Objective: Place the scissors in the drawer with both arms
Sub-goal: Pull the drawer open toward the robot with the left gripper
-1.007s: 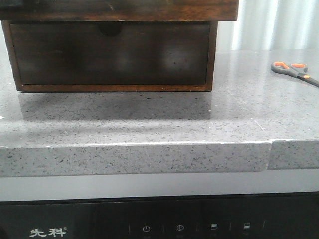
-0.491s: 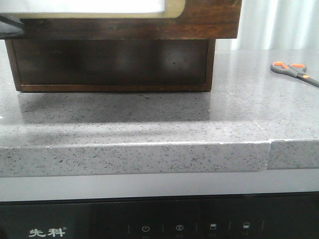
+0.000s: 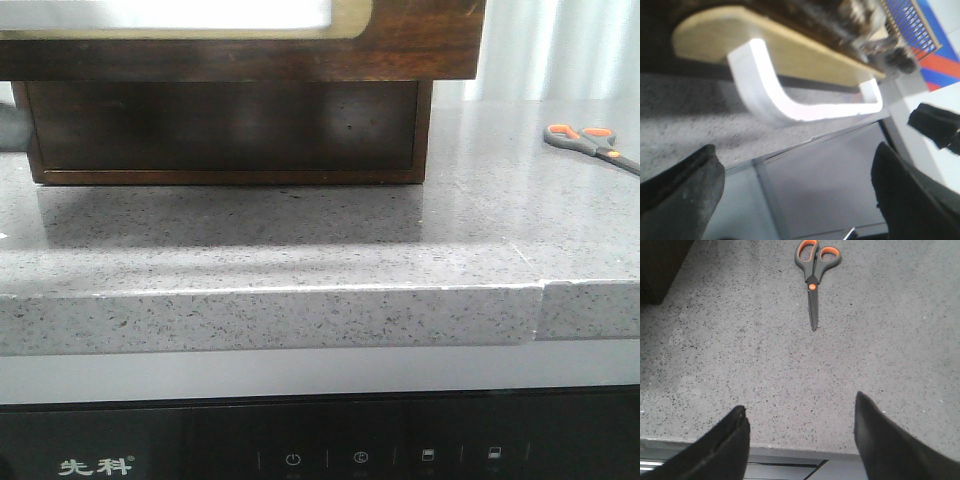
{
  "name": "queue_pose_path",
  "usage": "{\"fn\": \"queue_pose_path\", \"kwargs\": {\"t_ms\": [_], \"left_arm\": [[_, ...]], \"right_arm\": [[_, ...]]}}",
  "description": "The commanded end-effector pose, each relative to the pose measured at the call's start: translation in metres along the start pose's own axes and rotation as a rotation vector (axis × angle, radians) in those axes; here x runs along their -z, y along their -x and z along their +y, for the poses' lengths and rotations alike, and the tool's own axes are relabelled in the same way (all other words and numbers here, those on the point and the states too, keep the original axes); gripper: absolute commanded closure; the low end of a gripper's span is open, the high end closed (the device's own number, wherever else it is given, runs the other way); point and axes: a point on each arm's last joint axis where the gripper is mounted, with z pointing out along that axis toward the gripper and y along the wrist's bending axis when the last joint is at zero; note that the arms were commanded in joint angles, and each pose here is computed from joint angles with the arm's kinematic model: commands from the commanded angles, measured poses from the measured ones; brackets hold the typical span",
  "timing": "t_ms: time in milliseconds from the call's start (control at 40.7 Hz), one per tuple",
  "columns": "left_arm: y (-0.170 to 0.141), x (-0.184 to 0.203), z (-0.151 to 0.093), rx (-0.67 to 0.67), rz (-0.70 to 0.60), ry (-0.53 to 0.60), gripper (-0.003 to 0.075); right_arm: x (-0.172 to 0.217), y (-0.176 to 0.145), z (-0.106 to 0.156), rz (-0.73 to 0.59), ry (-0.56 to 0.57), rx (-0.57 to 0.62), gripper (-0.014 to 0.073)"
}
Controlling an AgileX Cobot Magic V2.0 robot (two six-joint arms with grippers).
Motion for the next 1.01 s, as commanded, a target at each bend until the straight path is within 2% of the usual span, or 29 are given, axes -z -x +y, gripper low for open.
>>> {"fn": "queue_pose_path", "kwargs": {"t_ms": [0, 172, 246, 368, 442, 614, 737, 860, 983], "left_arm": [[0.003, 0.006, -0.016, -0.019, -0.017, -0.052, 0.0135], [-0.007, 0.019, -0.033, -0.077, -0.034, -0.043, 0.0135], [-0.01, 0.027, -0.04, -0.121, -0.027, 0.005, 0.0135], [-0.011, 0.043, -0.051, -0.218, -0.006, 0.159, 0.0135], [-0.007, 0.057, -0.06, -0.285, -0.001, 0.295, 0.0135], [0.013, 0.093, -0.083, -0.461, -0.078, 0.589, 0.0135], [0.026, 0.113, -0.098, -0.577, -0.133, 0.74, 0.0135], [0.032, 0.121, -0.109, -0.622, -0.185, 0.76, 0.0135], [0.033, 0.117, -0.116, -0.675, -0.2, 0.693, 0.0135]], "right_arm": [[0.004, 0.013, -0.001, -0.081, -0.01, 0.01, 0.0116], [0.004, 0.013, -0.001, -0.081, -0.01, 0.01, 0.0116], [0.004, 0.013, -0.001, -0.081, -0.01, 0.01, 0.0116], [0.004, 0.013, -0.001, -0.081, -0.01, 0.01, 0.0116], [0.004, 0.013, -0.001, -0.081, -0.01, 0.01, 0.0116], [0.004, 0.013, -0.001, -0.081, -0.01, 0.01, 0.0116], [0.004, 0.013, -0.001, -0.081, -0.01, 0.01, 0.0116], [0.004, 0.013, -0.001, -0.081, -0.01, 0.01, 0.0116], [0.004, 0.013, -0.001, -0.081, -0.01, 0.01, 0.0116]]}}
